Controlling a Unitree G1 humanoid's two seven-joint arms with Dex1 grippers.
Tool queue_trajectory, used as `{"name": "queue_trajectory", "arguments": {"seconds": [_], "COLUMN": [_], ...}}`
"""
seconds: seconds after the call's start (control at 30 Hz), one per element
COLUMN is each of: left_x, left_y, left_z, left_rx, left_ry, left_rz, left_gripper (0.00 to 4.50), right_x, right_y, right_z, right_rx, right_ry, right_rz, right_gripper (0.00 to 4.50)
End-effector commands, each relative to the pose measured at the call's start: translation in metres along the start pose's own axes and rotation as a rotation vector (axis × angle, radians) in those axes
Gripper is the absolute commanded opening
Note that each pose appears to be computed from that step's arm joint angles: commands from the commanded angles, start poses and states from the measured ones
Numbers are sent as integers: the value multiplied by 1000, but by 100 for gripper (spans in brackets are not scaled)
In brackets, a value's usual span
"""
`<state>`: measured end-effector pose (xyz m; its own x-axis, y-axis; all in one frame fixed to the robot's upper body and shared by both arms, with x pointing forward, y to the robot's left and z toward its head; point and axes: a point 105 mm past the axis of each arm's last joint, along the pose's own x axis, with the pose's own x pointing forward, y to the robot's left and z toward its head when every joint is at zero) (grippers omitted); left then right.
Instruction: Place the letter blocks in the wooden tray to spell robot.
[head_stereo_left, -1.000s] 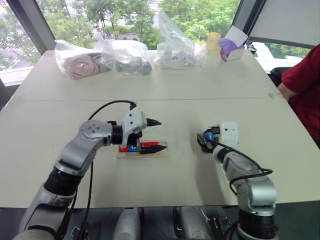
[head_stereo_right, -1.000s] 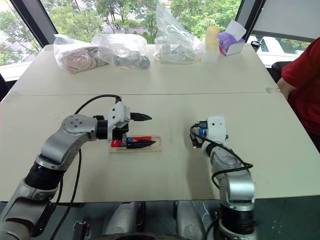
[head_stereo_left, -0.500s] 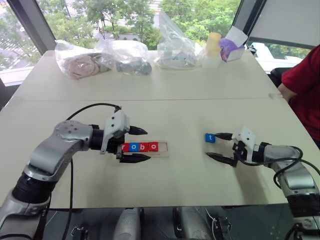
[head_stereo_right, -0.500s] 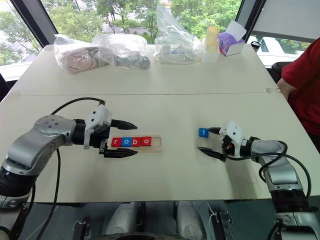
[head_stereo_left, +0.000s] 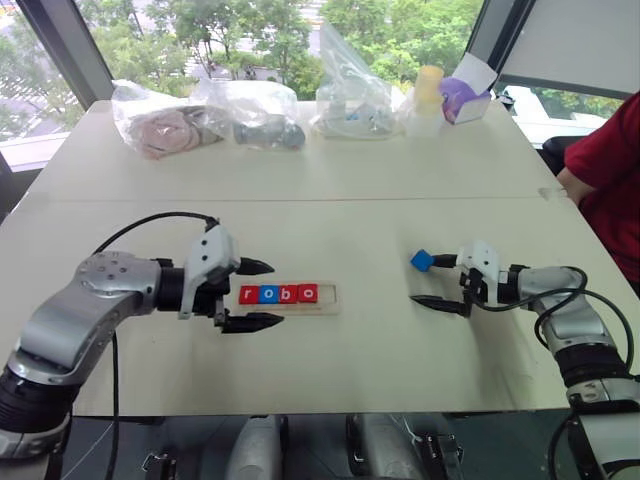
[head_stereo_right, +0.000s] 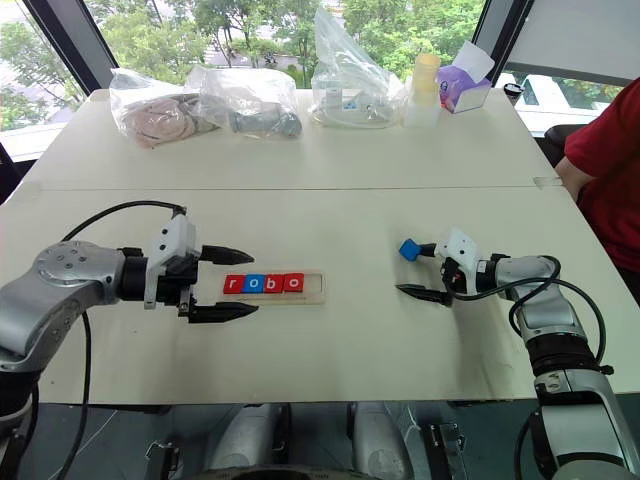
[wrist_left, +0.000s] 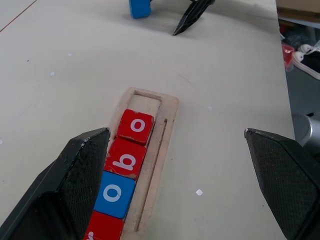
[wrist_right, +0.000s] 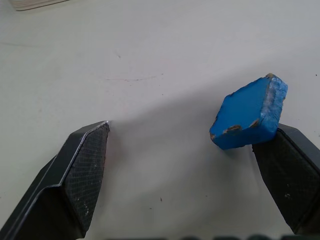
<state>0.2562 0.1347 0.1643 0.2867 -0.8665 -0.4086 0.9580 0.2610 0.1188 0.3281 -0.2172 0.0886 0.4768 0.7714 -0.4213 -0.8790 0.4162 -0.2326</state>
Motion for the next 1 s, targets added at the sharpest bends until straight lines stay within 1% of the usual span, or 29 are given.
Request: {"name": "queue_trajectory", "arguments": {"seconds": [0.03, 0.2, 0.37, 0.47, 0.77, 0.93, 1.0], "left_x": [-7, -4, -3, -1, 0, -3, -4], "left_y": [0, -1, 1, 2, 3, 3, 3], "left_z": [7, 6, 5, 5, 2, 0, 0], "left_rx": [29, 26, 24, 27, 44, 44, 41], "left_ry": [-10, -13, -13, -13, 3, 17, 21], "left_rz": [26, 22, 10, 3, -4, 5, 11], "left_gripper": [450, 450, 450, 450, 450, 450, 450], "right_x": [2, 2, 1, -1, -2, 4, 7], "right_y": [4, 10, 15, 12, -11, -11, -8], "right_z": [21, 36, 40, 34, 7, -1, -1], "right_rx": [-32, -54, -62, -70, -41, -20, -16], "right_ry": [-74, -101, -93, -68, 10, 23, 17], "right_rz": [-1, -3, -4, -18, -35, 9, 34], "right_gripper": [447, 447, 447, 447, 447, 447, 395]}}
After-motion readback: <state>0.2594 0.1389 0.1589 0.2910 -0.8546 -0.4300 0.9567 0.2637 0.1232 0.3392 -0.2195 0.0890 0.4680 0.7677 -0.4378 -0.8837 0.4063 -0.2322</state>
